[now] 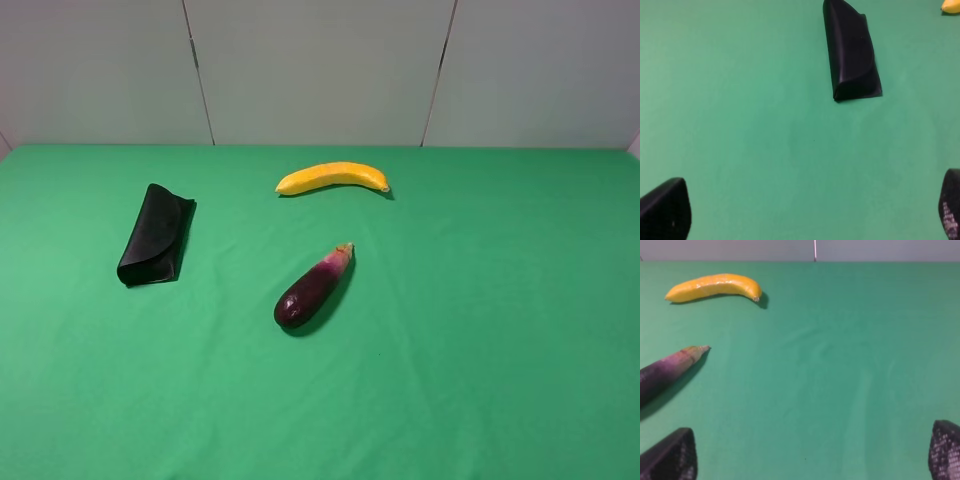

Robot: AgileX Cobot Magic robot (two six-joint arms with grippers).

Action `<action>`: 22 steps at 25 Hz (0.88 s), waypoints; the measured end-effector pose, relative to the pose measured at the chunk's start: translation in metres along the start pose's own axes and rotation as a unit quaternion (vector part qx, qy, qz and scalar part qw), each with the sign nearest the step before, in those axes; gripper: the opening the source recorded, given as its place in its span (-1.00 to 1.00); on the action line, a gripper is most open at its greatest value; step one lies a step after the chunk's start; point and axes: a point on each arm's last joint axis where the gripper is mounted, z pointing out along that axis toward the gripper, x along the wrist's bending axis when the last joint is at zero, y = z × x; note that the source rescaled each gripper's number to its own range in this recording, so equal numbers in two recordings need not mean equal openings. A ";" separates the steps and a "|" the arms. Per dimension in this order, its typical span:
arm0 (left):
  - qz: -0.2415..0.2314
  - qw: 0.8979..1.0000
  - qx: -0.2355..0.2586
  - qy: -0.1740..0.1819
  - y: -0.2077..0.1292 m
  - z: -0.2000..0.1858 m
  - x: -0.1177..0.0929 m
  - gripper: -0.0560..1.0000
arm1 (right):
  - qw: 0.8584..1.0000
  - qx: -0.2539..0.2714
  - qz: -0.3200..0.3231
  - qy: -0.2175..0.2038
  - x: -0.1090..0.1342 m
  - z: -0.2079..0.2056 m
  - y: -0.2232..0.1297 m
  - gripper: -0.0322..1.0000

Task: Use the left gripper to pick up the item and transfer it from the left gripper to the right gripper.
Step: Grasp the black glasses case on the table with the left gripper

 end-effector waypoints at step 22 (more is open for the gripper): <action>0.011 0.996 0.091 0.011 0.047 0.021 -0.001 1.00 | 1.000 0.000 0.000 0.000 0.000 0.000 0.000 1.00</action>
